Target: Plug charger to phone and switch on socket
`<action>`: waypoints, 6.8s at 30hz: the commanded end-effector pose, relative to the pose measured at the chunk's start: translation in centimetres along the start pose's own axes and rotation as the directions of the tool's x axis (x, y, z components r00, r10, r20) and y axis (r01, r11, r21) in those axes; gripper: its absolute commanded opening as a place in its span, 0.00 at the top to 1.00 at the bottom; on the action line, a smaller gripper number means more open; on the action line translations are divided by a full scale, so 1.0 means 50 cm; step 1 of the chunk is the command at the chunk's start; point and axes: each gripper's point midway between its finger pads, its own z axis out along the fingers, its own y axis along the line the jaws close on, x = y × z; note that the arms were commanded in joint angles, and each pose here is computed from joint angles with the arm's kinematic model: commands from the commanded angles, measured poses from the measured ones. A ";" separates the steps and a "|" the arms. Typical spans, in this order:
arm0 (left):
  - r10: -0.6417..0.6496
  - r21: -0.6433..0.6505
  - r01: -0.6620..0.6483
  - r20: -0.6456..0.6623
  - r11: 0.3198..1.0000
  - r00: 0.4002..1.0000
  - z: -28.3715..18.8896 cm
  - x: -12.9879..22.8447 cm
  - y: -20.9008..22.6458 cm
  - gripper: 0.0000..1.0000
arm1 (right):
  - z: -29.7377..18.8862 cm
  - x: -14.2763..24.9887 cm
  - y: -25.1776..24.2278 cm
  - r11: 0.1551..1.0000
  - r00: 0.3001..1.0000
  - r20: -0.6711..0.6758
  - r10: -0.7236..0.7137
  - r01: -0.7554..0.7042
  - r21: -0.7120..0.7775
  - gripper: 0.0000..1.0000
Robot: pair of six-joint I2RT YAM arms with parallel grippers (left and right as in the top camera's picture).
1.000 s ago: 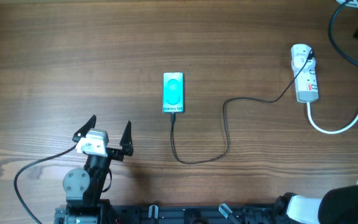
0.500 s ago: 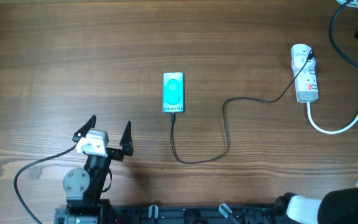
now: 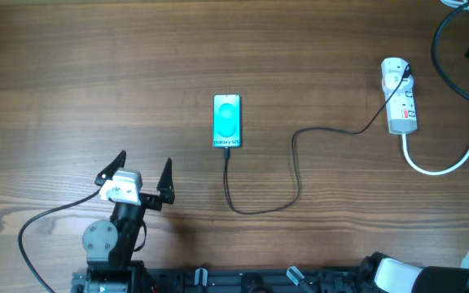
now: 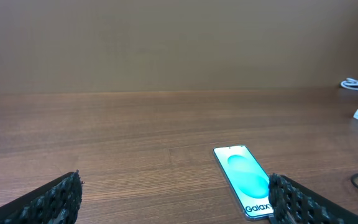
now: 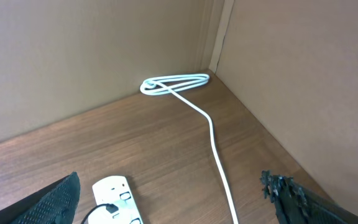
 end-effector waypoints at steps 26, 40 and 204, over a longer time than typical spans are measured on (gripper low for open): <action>-0.003 -0.017 0.003 0.000 1.000 1.000 -0.001 0.001 0.006 0.00 | 0.012 0.053 0.003 1.000 0.995 -0.100 -0.016 0.016 -0.007 0.00; -0.003 -0.016 0.003 0.000 1.000 1.000 -0.001 0.001 0.006 0.00 | 0.000 0.205 0.062 0.985 0.933 -0.356 -0.047 -0.017 -0.174 0.00; -0.003 -0.017 0.003 0.001 1.000 1.000 -0.001 0.001 0.006 0.00 | -0.293 0.480 0.269 0.756 0.783 0.610 -0.120 0.470 -0.455 0.00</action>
